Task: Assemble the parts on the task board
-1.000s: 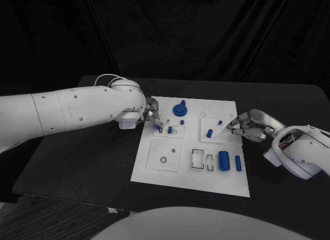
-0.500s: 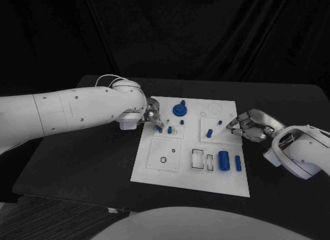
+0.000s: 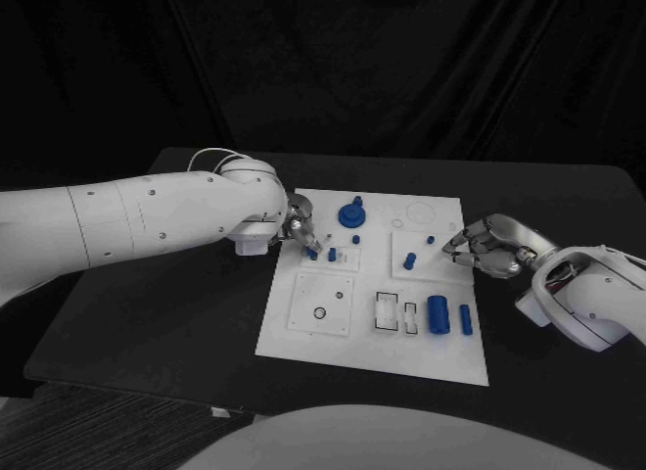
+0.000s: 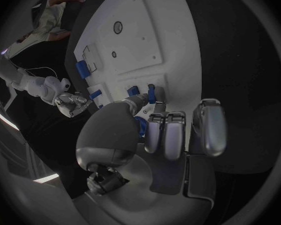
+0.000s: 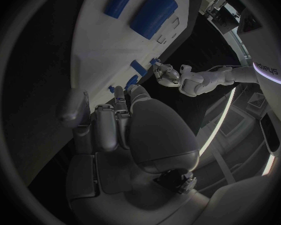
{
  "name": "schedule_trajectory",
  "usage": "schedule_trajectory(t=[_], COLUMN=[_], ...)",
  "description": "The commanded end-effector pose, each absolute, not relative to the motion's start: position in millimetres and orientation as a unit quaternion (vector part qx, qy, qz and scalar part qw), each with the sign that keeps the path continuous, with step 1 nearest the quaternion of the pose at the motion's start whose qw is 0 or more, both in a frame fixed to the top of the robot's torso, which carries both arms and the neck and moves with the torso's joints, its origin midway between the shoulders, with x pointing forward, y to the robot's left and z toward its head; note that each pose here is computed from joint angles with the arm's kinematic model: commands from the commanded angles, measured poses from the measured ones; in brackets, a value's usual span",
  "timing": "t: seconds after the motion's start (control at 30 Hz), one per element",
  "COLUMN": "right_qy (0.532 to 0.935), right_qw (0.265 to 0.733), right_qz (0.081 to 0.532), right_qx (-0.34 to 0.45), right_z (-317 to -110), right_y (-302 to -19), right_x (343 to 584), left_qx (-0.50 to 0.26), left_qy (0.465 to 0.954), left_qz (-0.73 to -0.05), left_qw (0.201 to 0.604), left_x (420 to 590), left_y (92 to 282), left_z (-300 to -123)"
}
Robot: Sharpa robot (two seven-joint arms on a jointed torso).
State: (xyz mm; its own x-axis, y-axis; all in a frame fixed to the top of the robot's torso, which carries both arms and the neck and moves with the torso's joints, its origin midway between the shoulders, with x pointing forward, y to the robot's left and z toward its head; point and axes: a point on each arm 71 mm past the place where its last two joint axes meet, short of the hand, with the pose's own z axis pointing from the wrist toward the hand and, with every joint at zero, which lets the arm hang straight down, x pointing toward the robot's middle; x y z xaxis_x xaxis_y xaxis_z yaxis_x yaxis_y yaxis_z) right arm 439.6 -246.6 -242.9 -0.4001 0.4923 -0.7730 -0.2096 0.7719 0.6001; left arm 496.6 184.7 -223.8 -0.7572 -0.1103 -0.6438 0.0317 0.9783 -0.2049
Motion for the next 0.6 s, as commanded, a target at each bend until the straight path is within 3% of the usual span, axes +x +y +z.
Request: schedule_trajectory(t=[0.03,0.6], right_qy=[0.773,0.774], right_qw=[0.539,0.538], right_qz=[0.32,0.32], right_qx=[0.094,0.094], right_z=[-244.2,-244.9], right_y=[-247.1,-247.2], right_x=[438.7,438.3], left_qx=[-0.019,-0.019], left_qy=[0.934,0.936], left_qz=[-0.103,-0.103], left_qw=[0.341,0.337], left_x=[495.2,493.2], left_y=[184.3,184.0], left_z=[-227.7,-232.4])
